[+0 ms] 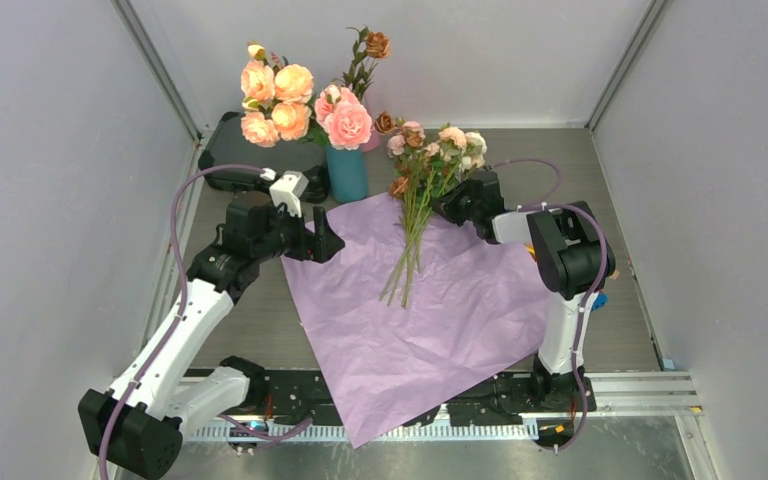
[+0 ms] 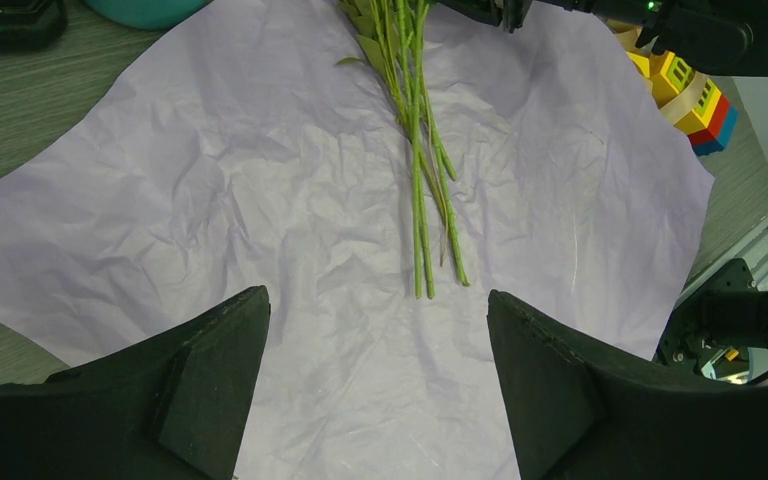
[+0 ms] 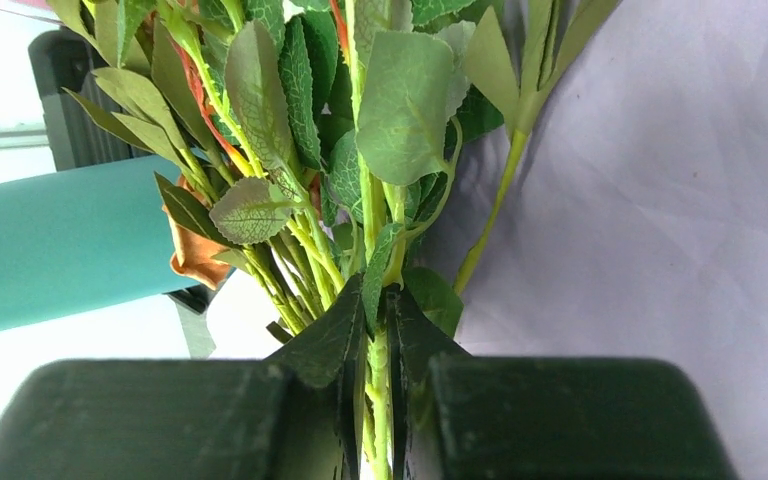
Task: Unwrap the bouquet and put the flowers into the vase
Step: Pick up the fake flower from the wrapping paper.
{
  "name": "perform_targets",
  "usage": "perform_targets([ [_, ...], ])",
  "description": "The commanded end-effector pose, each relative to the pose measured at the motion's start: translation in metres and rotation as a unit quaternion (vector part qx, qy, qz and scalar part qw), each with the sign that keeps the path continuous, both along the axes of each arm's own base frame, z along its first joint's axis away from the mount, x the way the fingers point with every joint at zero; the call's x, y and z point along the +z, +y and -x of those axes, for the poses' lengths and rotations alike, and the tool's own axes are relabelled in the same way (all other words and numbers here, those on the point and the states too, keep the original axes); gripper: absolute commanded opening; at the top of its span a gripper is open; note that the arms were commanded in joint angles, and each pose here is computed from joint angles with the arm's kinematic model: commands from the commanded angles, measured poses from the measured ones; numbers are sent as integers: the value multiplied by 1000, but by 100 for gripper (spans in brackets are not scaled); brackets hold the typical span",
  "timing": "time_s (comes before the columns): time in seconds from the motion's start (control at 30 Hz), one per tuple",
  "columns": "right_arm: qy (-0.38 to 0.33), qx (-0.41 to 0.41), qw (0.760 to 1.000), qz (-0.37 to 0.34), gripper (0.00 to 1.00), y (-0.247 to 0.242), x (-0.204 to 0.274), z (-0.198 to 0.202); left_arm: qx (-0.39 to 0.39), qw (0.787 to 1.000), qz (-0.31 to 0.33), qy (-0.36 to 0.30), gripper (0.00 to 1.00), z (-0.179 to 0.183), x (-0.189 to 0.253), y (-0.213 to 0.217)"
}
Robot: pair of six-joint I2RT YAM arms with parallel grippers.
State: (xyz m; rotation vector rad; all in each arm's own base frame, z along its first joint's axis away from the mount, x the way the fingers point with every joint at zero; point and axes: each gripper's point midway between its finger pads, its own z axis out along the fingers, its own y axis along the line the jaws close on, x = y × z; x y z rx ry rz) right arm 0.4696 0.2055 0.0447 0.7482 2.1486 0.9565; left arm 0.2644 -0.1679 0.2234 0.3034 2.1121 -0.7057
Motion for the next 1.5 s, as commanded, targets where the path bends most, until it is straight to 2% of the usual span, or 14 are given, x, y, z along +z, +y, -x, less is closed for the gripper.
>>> perform_targets([
  [0.0, -66, -31, 997, -28, 0, -4, 44, -17, -15, 1000, 7, -24, 82, 1, 19, -4],
  [0.43, -112, -101, 988, -26, 0, -33, 71, 0, -19, 999, 4, -30, 82, 3, 21, -5],
  [0.57, -130, -129, 983, -9, 0, -47, 79, 2, -26, 999, 4, -34, 82, 5, 22, -7],
  [0.97, -177, -148, 972, 37, 0, -70, 118, 25, -33, 999, 0, -36, 82, 6, 21, -9],
  [1.07, -192, -140, 970, 52, 0, -75, 126, 38, -36, 998, 0, -43, 82, 8, 25, -9],
  [1.23, -246, -103, 961, 76, 0, -78, 168, 72, -57, 995, 21, -77, 82, 16, 39, -14],
  [1.27, -239, -85, 964, 81, 0, -76, 166, 80, -62, 994, 25, -82, 82, 17, 41, -16],
  [1.47, -311, 20, 948, 66, 0, -54, 216, 136, -100, 988, 62, -101, 79, 28, 54, -28],
])
